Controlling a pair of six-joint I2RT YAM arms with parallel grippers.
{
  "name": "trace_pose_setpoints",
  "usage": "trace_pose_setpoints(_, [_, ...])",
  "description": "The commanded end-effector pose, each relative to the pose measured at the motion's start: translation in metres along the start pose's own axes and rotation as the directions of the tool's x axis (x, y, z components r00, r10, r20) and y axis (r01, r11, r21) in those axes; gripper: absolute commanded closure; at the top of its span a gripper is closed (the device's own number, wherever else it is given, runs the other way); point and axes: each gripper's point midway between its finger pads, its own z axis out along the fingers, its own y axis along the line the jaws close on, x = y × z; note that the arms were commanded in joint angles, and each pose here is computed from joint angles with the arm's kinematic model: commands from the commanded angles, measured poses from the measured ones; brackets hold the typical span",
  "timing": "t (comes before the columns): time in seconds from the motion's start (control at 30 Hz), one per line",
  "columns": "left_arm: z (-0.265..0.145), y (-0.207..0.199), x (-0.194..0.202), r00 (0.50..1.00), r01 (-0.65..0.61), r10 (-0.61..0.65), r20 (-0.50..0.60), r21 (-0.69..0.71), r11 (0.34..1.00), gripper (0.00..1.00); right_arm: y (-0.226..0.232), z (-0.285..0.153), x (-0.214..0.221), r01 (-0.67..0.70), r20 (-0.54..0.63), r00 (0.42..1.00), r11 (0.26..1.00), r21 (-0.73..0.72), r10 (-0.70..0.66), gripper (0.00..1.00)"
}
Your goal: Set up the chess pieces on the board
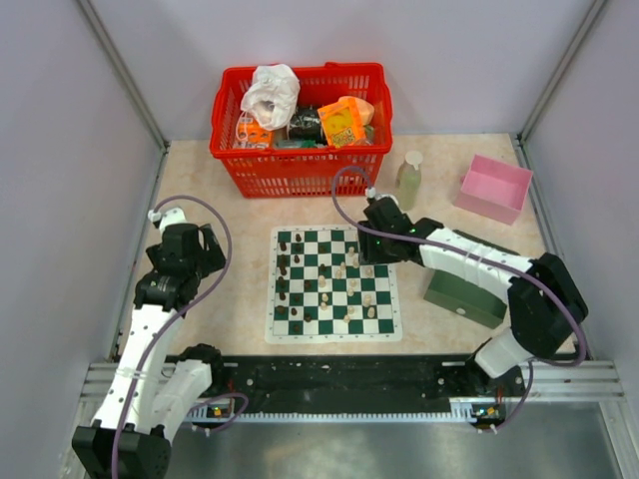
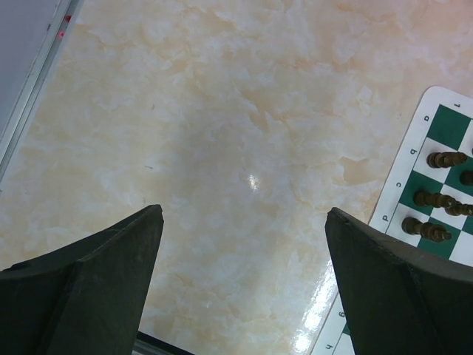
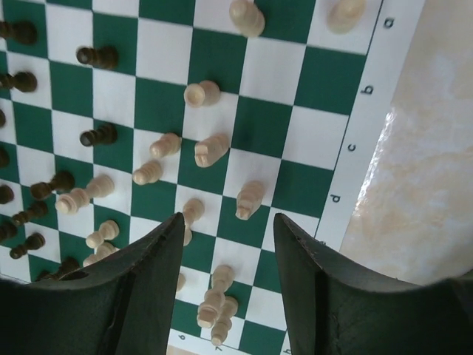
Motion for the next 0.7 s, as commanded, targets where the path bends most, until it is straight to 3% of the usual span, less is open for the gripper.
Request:
trace_pose_setpoints(0.0, [-0.002, -0.004, -0.002, 0.999, 0.034, -0.034, 0.006, 0.013, 0.999, 0.04, 0.007, 0.01, 0.016, -0.019, -0.03, 0.999, 0.999, 0.034, 0.02, 0.49])
trace_pose_setpoints(0.23, [-0.001, -0.005, 0.001, 0.999, 0.047, -0.047, 0.002, 0.021, 0.999, 0.04, 0.001, 0.026, 0.031, -0.011, -0.063, 0.998, 0.994, 0.108, 0.018, 0.54])
trace_pose_setpoints(0.33, [-0.001, -0.006, 0.001, 0.999, 0.05, -0.05, 0.005, 0.028, 0.998, 0.04, -0.002, 0.031, 0.033, -0.005, -0.069, 0.998, 0.991, 0.131, 0.014, 0.62])
trace_pose_setpoints(0.67, [-0.001, -0.008, 0.001, 0.999, 0.049, -0.049, 0.002, 0.039, 0.998, 0.04, 0.004, 0.042, 0.034, 0.004, -0.08, 0.997, 0.994, 0.107, 0.004, 0.72])
